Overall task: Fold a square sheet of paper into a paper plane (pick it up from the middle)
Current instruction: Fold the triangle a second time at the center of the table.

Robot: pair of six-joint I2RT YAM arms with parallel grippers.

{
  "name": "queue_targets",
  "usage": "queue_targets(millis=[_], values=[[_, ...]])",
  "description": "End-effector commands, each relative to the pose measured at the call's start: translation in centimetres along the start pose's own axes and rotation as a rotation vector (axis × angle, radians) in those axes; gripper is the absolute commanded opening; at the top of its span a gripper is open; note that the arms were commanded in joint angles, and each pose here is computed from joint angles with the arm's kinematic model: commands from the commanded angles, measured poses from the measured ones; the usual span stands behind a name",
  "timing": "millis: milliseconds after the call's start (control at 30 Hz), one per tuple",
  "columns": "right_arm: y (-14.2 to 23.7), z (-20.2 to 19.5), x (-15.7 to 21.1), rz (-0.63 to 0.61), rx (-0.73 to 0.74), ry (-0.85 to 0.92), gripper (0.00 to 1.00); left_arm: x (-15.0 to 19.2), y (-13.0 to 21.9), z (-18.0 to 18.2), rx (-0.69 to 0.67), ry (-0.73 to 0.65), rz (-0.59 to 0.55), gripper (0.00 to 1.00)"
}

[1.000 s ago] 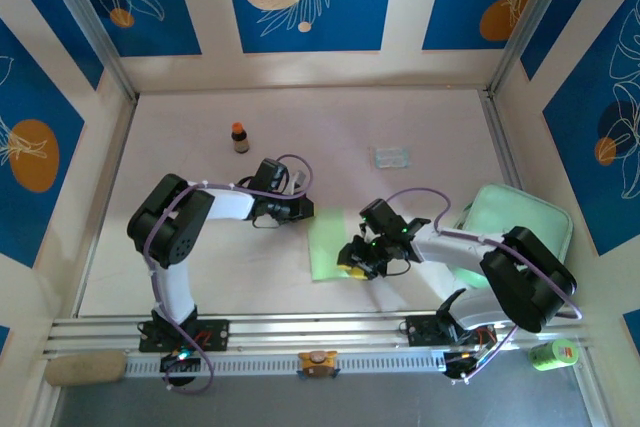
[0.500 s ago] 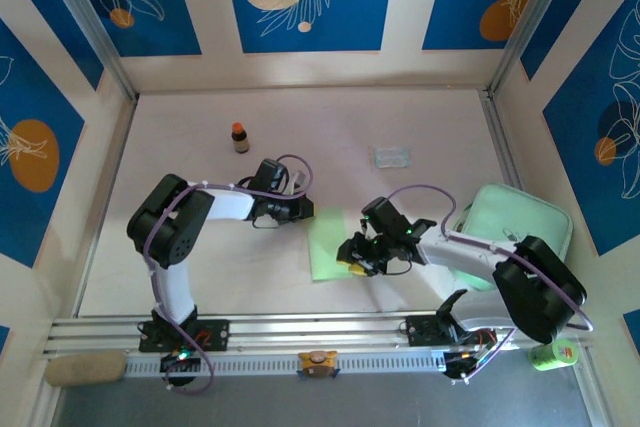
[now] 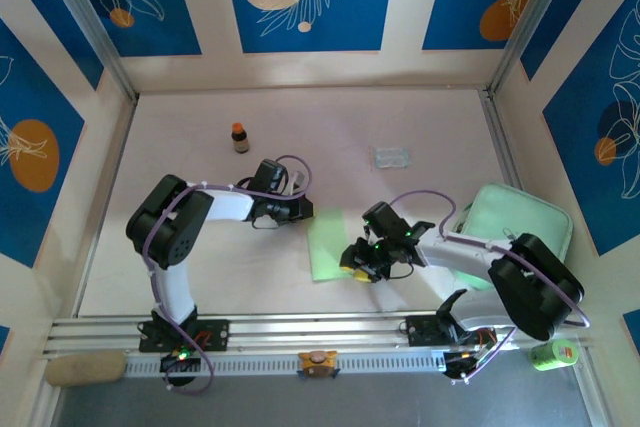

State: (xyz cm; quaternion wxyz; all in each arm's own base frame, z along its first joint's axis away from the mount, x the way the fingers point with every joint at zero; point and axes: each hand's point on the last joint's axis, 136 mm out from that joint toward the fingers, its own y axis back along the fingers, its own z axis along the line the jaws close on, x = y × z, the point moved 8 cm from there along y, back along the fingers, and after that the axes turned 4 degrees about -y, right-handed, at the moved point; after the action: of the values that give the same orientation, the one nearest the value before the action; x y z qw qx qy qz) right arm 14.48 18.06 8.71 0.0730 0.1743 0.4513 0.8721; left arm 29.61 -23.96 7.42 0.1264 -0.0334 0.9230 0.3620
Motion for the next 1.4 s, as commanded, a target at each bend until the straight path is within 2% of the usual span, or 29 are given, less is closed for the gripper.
queue_targets(millis=[0, 400, 800, 1367], values=[[-0.7, -0.3, 0.3, 0.038, 0.001, -0.021, 0.44, 2.0, 0.0, 2.0, -0.086, 0.077, 0.066, 0.05], [-0.5, 2.4, -0.6, 0.010, -0.113, 0.040, 0.42, 2.1, -0.1, 2.1, -0.078, 0.081, 0.069, 0.05], [0.7, 2.1, -0.5, -0.033, -0.078, 0.041, 0.42, 2.0, -0.1, 2.0, -0.074, 0.079, 0.069, 0.06], [1.8, 3.1, 0.4, -0.011, -0.059, 0.046, 0.41, 2.0, -0.1, 2.0, -0.074, 0.081, 0.069, 0.05]])
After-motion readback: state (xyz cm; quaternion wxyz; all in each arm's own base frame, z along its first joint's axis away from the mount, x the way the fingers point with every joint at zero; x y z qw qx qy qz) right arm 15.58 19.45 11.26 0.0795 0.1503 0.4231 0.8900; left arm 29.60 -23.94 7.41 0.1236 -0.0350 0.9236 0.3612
